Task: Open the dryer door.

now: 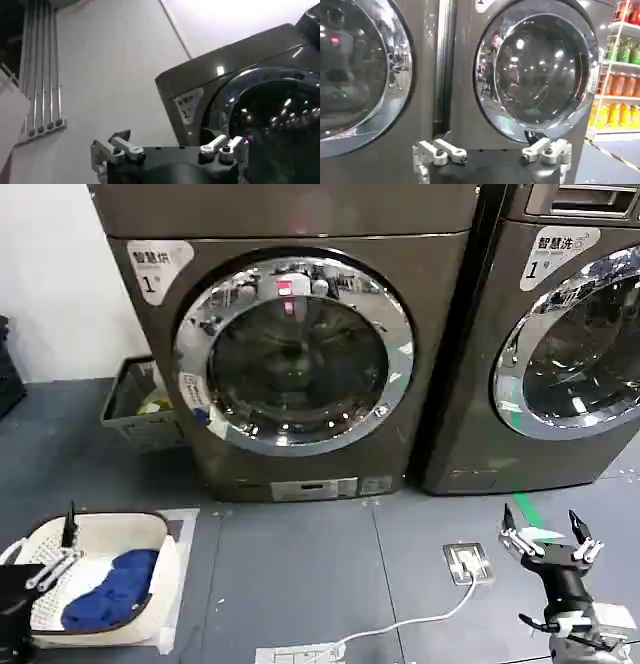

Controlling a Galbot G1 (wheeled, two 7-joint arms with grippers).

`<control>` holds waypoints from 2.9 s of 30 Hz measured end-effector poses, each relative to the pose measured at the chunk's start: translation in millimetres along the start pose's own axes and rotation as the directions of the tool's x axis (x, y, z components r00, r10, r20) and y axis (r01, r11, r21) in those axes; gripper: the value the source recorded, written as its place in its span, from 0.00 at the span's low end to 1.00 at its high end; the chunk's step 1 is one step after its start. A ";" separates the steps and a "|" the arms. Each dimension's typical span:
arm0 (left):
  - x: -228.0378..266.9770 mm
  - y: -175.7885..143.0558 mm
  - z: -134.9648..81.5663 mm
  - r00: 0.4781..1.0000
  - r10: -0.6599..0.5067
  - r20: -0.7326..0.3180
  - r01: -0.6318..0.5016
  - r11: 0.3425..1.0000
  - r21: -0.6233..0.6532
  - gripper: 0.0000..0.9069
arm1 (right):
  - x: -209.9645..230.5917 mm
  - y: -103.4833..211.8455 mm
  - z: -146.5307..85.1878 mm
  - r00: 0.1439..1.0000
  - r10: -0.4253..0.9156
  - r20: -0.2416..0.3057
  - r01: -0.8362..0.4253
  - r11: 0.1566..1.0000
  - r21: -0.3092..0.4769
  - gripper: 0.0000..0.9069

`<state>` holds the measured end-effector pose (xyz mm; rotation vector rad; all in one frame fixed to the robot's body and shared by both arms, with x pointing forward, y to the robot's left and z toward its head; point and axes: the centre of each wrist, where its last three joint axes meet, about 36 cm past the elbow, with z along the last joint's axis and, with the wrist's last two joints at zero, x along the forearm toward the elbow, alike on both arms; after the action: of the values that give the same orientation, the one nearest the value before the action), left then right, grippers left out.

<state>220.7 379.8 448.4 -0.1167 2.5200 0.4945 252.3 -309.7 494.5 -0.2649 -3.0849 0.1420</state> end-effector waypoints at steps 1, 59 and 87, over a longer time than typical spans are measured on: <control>-0.6 -0.2 -0.4 1.000 0.002 0.001 -0.002 1.000 0.002 1.00 | -2.3 -0.1 0.1 1.000 -0.012 0.002 0.012 1.000 -0.003 1.00; -4.6 -5.4 -4.3 0.997 0.073 0.007 -0.073 0.997 -0.001 1.00 | -238.5 90.7 -63.6 0.578 -0.805 0.134 0.804 0.590 0.071 1.00; -1.8 -12.3 -6.3 0.996 0.086 0.003 -0.086 0.996 0.000 1.00 | -306.2 179.6 -74.1 0.397 -0.914 0.086 0.910 0.405 0.095 1.00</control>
<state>221.2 365.9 450.3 -0.0071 2.5305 0.5285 587.6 -179.7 540.7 1.5080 -2.7927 0.1528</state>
